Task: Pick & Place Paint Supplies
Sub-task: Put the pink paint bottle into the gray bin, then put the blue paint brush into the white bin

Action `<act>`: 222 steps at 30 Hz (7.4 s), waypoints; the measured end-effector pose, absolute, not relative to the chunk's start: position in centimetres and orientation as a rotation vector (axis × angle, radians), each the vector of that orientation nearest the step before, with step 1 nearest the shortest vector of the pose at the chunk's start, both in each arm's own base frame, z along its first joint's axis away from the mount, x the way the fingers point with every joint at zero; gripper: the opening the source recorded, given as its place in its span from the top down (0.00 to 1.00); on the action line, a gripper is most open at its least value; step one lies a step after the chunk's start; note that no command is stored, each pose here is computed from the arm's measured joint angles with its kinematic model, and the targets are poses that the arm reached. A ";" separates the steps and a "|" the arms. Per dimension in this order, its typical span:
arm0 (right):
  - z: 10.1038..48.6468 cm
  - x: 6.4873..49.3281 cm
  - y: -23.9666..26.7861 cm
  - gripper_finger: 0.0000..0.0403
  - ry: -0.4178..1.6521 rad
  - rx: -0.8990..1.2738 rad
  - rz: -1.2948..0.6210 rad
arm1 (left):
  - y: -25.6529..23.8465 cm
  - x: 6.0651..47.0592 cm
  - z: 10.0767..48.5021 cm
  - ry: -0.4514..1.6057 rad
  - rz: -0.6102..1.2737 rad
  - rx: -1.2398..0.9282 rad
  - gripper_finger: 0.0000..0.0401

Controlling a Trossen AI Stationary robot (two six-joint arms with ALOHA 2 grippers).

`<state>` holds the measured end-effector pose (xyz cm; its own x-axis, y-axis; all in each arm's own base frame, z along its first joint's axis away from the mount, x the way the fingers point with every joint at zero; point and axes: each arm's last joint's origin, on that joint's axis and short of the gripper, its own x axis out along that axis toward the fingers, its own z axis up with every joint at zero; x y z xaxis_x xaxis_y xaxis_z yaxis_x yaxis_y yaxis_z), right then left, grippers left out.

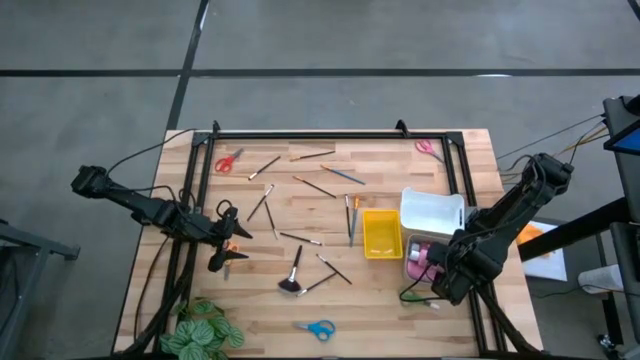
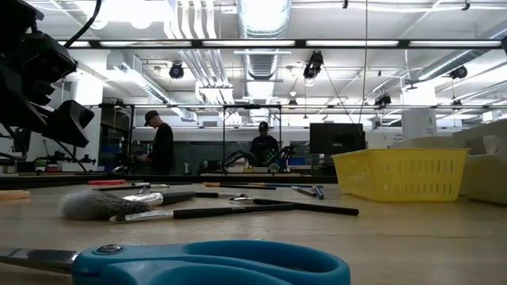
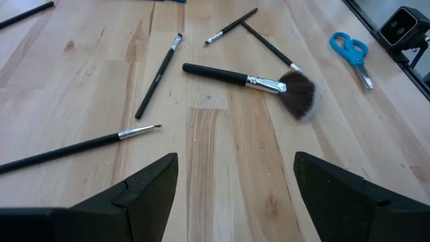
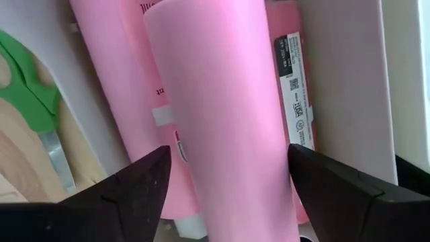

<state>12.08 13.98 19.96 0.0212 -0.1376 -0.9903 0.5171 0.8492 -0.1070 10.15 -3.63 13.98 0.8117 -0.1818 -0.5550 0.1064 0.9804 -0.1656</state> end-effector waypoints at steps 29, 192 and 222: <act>28.9 16.9 15.8 0.26 0.841 0.245 -0.483 | -3.6 10.2 14.0 0.605 -0.155 -0.129 0.25; 18.8 31.7 -14.4 0.95 1.068 0.283 -0.347 | -3.6 10.1 13.9 0.611 -0.154 -0.127 0.25; 31.7 15.1 -1.9 0.95 1.287 0.382 -0.562 | -3.6 10.0 13.7 0.633 -0.149 -0.121 0.25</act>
